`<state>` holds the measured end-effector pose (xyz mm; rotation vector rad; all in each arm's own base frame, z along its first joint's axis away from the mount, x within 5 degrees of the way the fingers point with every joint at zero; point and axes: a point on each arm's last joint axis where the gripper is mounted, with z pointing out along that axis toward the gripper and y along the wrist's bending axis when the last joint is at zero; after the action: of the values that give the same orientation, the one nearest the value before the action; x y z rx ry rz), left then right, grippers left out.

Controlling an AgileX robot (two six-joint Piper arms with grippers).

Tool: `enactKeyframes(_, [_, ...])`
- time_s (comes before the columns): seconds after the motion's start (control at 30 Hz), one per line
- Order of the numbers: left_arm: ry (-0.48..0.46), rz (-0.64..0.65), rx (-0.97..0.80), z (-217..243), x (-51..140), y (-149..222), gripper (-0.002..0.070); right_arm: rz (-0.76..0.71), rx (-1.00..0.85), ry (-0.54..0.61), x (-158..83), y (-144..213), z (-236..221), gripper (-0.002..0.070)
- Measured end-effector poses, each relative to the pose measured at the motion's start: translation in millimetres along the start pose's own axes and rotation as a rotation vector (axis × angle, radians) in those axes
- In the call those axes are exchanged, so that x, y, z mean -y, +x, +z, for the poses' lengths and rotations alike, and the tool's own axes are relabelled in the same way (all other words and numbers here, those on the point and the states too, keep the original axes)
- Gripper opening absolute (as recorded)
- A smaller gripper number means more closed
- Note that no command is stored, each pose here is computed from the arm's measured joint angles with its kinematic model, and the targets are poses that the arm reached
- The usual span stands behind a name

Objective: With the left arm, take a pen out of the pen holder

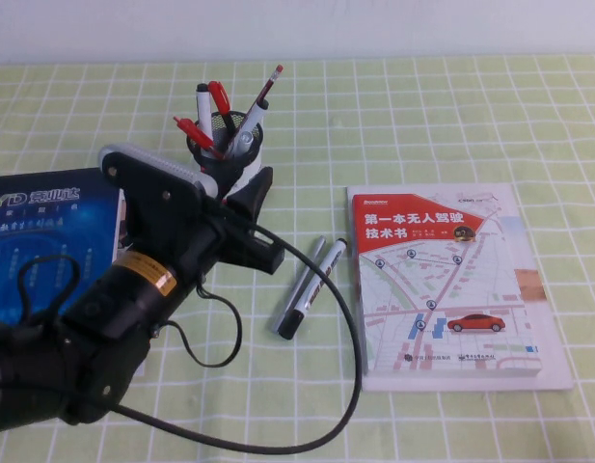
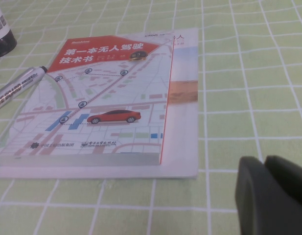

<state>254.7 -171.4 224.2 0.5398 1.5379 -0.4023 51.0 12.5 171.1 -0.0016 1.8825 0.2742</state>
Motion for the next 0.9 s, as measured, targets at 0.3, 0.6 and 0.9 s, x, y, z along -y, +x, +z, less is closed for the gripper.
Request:
enactKeyframes(0.3, [-0.081, 0.032, 0.075, 18.2, -19.1, 13.4, 0.0375, 0.0, 0.0, 0.0, 0.0, 0.0, 0.0, -0.0014])
enactKeyframes(0.6, [-0.122, 0.076, 0.08, 55.6, -31.6, 18.4, 0.0379, 0.0, 0.0, 0.0, 0.0, 0.0, 0.0, -0.0014])
enactKeyframes(0.9, [-0.123, 0.121, 0.026, 82.8, -33.6, 33.8, 0.0379, 0.0, 0.0, 0.0, 0.0, 0.0, 0.0, -0.0014])
